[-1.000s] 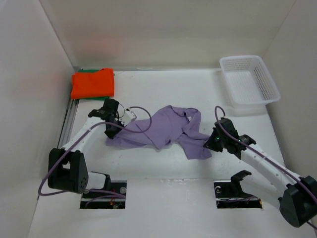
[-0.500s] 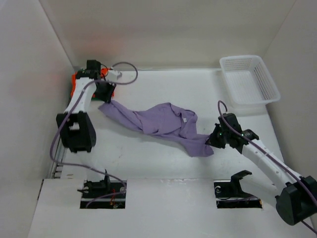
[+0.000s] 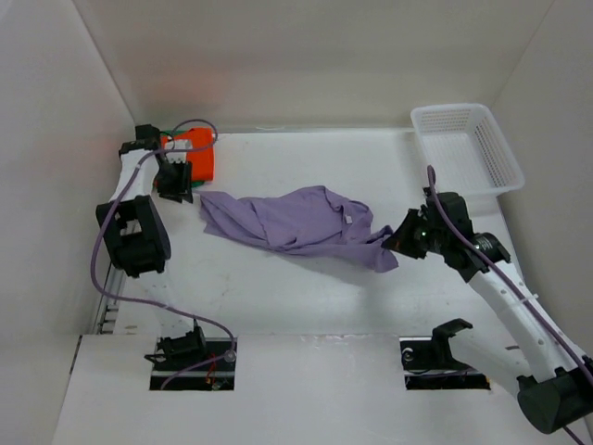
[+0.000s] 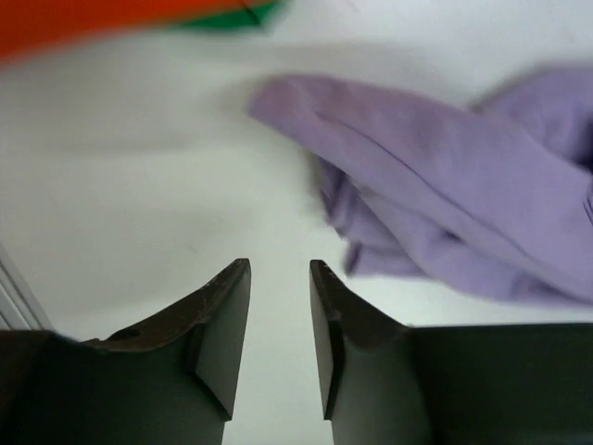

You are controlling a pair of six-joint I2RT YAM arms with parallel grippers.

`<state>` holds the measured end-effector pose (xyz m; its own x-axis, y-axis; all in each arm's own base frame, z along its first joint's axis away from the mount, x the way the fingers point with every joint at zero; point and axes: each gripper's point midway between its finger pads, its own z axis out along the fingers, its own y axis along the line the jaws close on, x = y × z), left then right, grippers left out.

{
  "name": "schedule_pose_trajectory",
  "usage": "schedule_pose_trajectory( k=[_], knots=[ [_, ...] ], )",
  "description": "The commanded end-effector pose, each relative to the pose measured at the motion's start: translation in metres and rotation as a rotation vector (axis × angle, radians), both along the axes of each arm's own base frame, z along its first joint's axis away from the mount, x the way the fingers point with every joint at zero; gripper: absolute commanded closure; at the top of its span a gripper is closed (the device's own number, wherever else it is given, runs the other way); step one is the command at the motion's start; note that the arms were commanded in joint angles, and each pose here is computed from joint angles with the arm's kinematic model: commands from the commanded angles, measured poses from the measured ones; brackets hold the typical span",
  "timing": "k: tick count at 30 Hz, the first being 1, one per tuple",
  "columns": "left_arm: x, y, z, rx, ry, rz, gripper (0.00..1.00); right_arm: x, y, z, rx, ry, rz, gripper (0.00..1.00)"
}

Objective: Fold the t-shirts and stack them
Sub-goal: Flatten out the tshirt

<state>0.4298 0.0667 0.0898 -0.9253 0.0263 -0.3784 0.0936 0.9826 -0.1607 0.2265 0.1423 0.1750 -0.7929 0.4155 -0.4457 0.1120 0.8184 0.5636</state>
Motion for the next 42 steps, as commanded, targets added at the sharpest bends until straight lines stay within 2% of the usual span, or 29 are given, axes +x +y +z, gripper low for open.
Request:
schedule_pose_trajectory(
  k=[1,4,7,10,13,21,25,28,30,35,37,39,42],
  knots=[
    [-0.027,-0.045,0.042,0.065,-0.116,-0.202,0.64,-0.020,0.014,0.029,0.050,-0.024,0.081,1.00],
    [-0.053,-0.055,0.012,0.089,-0.020,-0.242,0.59,-0.023,0.016,0.028,0.050,-0.021,0.088,1.00],
    [-0.074,-0.056,-0.020,0.065,0.093,-0.213,0.56,-0.023,0.016,0.024,0.049,-0.013,0.085,1.00],
    [-0.088,-0.057,-0.037,0.040,0.136,-0.188,0.52,-0.022,0.017,0.024,0.049,-0.019,0.083,1.00],
    [-0.087,-0.057,-0.049,0.065,0.128,-0.187,0.49,-0.021,0.017,0.022,0.052,-0.019,0.081,1.00],
    [-0.055,-0.061,-0.059,0.052,0.037,-0.093,0.48,-0.024,0.015,0.015,0.052,-0.011,0.075,1.00],
    [-0.058,-0.061,-0.078,0.067,0.086,-0.099,0.49,-0.027,0.014,0.012,0.053,-0.010,0.074,1.00],
    [-0.067,-0.063,-0.094,0.088,0.139,-0.121,0.54,-0.026,0.014,0.015,0.055,-0.016,0.071,1.00],
    [-0.072,-0.067,-0.100,0.083,0.165,-0.132,0.69,-0.024,0.013,0.020,0.059,-0.026,0.065,1.00],
    [-0.082,-0.078,-0.095,0.055,0.180,-0.163,0.94,-0.021,0.013,0.025,0.060,-0.036,0.063,1.00],
    [-0.083,-0.086,-0.081,0.012,0.157,-0.178,1.00,-0.015,0.013,0.023,0.058,-0.034,0.056,1.00],
    [-0.076,-0.094,-0.055,-0.047,0.094,-0.188,1.00,-0.003,0.015,0.025,0.058,-0.044,0.052,1.00],
    [-0.035,-0.097,0.017,-0.091,-0.115,-0.192,1.00,0.050,0.014,0.044,0.054,-0.125,0.043,1.00]
  ],
)
